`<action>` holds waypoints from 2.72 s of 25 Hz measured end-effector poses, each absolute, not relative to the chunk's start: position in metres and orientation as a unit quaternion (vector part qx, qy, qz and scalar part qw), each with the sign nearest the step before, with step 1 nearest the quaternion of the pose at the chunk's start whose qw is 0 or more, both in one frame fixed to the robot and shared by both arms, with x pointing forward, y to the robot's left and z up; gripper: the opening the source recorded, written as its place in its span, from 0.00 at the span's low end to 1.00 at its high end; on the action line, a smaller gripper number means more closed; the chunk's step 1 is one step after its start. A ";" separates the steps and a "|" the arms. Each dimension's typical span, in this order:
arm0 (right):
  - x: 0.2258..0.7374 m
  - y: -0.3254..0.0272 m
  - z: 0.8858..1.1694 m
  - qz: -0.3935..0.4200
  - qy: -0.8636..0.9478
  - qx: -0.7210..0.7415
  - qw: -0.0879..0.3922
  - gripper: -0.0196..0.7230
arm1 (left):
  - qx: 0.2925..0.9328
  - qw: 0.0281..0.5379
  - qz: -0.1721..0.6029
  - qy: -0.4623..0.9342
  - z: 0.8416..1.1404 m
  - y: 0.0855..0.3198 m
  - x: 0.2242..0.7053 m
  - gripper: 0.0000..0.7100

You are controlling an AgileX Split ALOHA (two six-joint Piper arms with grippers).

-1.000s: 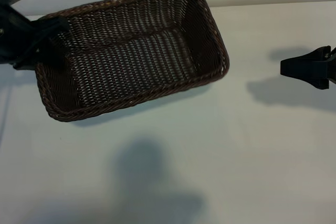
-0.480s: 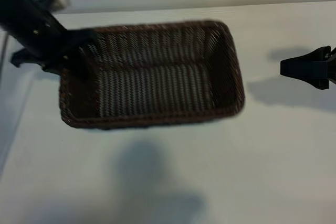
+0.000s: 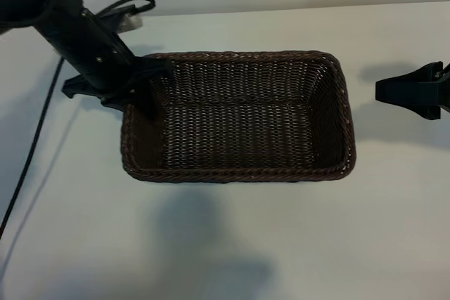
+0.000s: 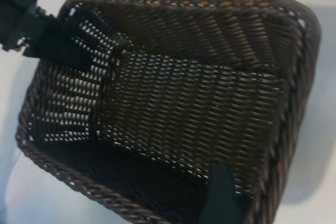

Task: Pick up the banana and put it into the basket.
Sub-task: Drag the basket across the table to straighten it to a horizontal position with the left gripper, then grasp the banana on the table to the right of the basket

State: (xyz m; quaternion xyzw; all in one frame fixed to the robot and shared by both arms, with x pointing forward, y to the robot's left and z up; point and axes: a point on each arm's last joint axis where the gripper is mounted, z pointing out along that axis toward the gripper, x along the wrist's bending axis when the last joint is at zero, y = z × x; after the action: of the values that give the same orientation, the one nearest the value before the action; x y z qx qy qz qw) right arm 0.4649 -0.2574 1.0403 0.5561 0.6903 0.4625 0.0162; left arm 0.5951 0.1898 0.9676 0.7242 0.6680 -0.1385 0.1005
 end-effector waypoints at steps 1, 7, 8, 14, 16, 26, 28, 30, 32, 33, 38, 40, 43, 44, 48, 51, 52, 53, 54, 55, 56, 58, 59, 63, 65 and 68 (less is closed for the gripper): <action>0.465 -0.257 1.040 0.463 0.690 0.556 0.016 0.76 | 0.723 0.103 -0.139 0.669 0.966 0.189 0.596 0.23; 0.465 -0.257 1.040 0.463 0.690 0.556 0.016 0.76 | 0.722 0.102 -0.142 0.669 0.951 0.188 0.601 0.23; 0.465 -0.257 1.040 0.463 0.690 0.556 0.016 0.76 | 0.723 0.099 -0.144 0.669 0.947 0.188 0.602 0.23; 0.465 -0.257 1.040 0.463 0.690 0.556 0.016 0.76 | 0.729 0.093 -0.147 0.662 0.937 0.187 0.604 0.23; 0.465 -0.257 1.040 0.463 0.690 0.556 0.016 0.76 | 0.730 0.094 -0.147 0.661 0.937 0.187 0.604 0.23; 0.465 -0.257 1.040 0.463 0.690 0.556 0.016 0.76 | 0.729 0.106 -0.136 0.663 0.936 0.187 0.607 0.23; 0.465 -0.257 1.040 0.463 0.690 0.556 0.016 0.76 | 0.729 0.106 -0.136 0.663 0.936 0.187 0.607 0.23; 0.465 -0.257 1.040 0.463 0.690 0.556 0.016 0.76 | 0.729 0.106 -0.136 0.663 0.936 0.187 0.607 0.24; 0.465 -0.257 1.040 0.463 0.690 0.556 0.016 0.76 | 0.729 0.106 -0.136 0.663 0.936 0.187 0.607 0.27; 0.465 -0.257 1.040 0.463 0.690 0.556 0.016 0.76 | 0.728 0.107 -0.137 0.663 0.937 0.186 0.607 0.31; 0.465 -0.257 1.040 0.463 0.690 0.556 0.016 0.76 | 0.723 0.109 -0.148 0.666 0.937 0.185 0.606 0.58; 0.465 -0.257 1.040 0.463 0.690 0.556 0.016 0.76 | 0.724 0.104 -0.154 0.664 0.937 0.185 0.605 0.65; 0.465 -0.257 1.040 0.463 0.690 0.556 0.016 0.76 | 0.728 0.092 -0.161 0.660 0.938 0.186 0.602 0.70; 0.465 -0.257 1.040 0.463 0.690 0.556 0.016 0.76 | 0.729 0.085 -0.159 0.660 0.940 0.187 0.601 0.71; 0.465 -0.257 1.040 0.463 0.690 0.556 0.016 0.76 | 0.730 0.066 -0.126 0.668 0.952 0.195 0.598 0.71; 0.465 -0.257 1.040 0.463 0.690 0.556 0.016 0.76 | 0.728 0.067 -0.120 0.671 0.967 0.200 0.596 0.71; 0.465 -0.257 1.040 0.463 0.690 0.556 0.016 0.76 | 0.728 0.067 -0.122 0.671 0.971 0.202 0.596 0.71; 0.465 -0.257 1.040 0.463 0.690 0.556 0.016 0.76 | 0.728 0.068 -0.122 0.672 0.977 0.204 0.596 0.71; 0.465 -0.257 1.040 0.463 0.690 0.556 0.016 0.76 | 0.728 0.072 -0.119 0.672 0.982 0.205 0.596 0.71; 0.465 -0.257 1.040 0.463 0.690 0.556 0.016 0.76 | 0.728 0.076 -0.117 0.672 0.987 0.206 0.597 0.71; 0.465 -0.257 1.040 0.463 0.690 0.556 0.016 0.76 | 0.727 0.081 -0.114 0.672 0.992 0.208 0.597 0.71; 0.465 -0.257 1.040 0.463 0.690 0.556 0.016 0.76 | 0.727 0.095 -0.105 0.672 1.003 0.210 0.599 0.71; 0.465 -0.257 1.040 0.463 0.690 0.556 0.016 0.76 | 0.727 0.101 -0.099 0.672 1.008 0.211 0.600 0.71; 0.465 -0.257 1.040 0.462 0.691 0.556 0.016 0.76 | 0.735 0.089 -0.061 0.669 1.023 0.218 0.604 0.72; 0.465 -0.257 1.040 0.462 0.691 0.556 0.016 0.76 | 0.733 0.067 -0.027 0.676 1.027 0.230 0.607 0.72; 0.465 -0.257 1.040 0.462 0.691 0.556 0.016 0.76 | 0.721 0.027 0.026 0.692 1.033 0.251 0.612 0.72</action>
State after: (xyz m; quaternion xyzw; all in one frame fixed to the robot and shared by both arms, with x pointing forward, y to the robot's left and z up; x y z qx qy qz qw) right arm 0.4649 -0.2574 1.0402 0.5560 0.6906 0.4622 0.0164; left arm 0.6121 0.2508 1.0335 0.7212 0.6917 0.0256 0.0274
